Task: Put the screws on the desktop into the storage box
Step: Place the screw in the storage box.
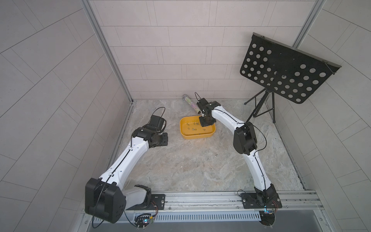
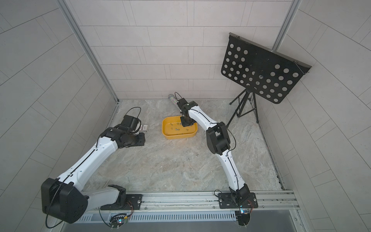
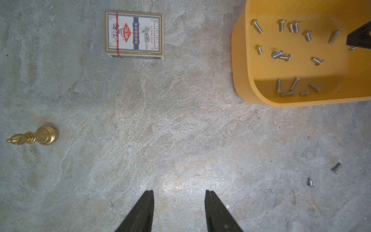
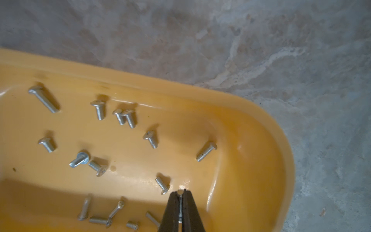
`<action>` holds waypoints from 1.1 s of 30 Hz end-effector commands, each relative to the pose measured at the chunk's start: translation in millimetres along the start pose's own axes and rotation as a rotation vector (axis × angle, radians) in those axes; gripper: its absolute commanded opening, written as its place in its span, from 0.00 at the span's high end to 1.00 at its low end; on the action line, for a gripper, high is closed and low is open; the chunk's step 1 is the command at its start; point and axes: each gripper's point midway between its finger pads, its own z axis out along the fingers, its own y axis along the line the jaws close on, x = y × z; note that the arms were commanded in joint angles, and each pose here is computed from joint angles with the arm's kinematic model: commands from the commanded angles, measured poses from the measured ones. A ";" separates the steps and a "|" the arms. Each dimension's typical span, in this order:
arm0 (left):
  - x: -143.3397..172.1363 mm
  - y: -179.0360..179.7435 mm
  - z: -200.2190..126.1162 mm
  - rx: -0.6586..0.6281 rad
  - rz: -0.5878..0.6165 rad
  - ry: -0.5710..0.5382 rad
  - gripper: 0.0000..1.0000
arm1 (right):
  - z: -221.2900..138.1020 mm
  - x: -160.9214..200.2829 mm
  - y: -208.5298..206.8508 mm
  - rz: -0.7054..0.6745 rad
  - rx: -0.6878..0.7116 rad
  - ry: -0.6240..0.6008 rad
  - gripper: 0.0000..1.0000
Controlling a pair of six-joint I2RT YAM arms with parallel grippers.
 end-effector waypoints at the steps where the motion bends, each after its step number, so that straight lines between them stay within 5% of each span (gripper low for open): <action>1: 1.8 1.3 -0.3 0.005 0.002 -0.002 0.51 | 5.5 6.1 0.8 0.003 0.010 0.035 1.00; 14: 1.0 1.2 -1.0 0.007 0.002 -0.006 0.51 | 13.3 8.0 2.5 0.006 0.008 0.057 1.00; 33: 1.4 1.1 -1.5 0.011 0.002 -0.007 0.51 | -41.2 -6.9 10.0 -0.032 -0.017 -0.032 0.77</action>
